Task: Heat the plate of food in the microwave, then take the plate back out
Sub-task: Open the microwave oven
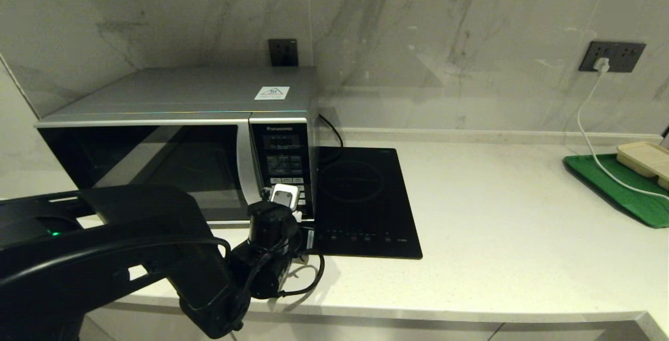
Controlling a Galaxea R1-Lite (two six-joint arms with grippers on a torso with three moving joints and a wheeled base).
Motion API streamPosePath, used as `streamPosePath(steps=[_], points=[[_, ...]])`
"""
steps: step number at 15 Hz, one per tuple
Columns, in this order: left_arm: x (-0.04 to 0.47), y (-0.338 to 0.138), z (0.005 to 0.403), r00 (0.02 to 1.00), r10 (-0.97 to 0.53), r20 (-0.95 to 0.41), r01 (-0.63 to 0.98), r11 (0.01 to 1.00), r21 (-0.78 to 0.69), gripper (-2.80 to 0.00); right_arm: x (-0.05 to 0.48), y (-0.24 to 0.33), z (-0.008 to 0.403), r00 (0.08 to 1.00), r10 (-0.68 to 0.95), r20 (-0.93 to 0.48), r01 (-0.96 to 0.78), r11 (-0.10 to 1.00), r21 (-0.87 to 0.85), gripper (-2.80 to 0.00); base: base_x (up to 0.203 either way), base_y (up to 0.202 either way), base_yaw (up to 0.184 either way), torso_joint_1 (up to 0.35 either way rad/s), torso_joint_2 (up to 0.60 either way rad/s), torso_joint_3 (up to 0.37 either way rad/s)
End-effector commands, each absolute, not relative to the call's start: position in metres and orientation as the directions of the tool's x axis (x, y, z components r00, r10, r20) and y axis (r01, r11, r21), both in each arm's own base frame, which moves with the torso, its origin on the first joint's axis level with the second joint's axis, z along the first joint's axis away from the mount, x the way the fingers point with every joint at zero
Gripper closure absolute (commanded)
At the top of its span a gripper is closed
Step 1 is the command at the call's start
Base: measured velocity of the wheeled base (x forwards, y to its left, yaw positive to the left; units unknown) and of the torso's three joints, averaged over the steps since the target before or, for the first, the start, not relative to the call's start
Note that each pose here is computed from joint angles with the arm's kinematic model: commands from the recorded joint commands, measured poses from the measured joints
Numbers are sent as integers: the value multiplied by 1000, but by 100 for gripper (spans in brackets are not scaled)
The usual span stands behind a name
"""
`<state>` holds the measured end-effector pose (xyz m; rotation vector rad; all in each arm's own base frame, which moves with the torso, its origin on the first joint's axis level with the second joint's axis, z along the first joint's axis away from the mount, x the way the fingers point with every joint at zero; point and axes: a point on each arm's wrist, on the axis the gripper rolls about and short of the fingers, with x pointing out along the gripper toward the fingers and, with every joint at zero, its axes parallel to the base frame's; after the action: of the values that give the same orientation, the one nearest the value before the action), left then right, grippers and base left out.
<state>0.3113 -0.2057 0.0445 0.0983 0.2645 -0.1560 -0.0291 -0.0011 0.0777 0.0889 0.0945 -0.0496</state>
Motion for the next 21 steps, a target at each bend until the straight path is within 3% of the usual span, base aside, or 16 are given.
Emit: streamPosePath(steps=[1,13,21], points=[[313,-206,44,955,-136,-263,161,984,74,0,-29,-1,78,994,-44,-98,53,995,87,0,0,0,0,0,0,0],[315,-204,48,964,-133,-229,151,987,60,0,-29,-1,78,994,-44,-98,53,995,87,0,0,0,0,0,0,0],[280,-196,40,938,-159,-307,195,977,90,0,-29,-1,78,994,-45,-98,54,995,87,0,0,0,0,0,0,0]])
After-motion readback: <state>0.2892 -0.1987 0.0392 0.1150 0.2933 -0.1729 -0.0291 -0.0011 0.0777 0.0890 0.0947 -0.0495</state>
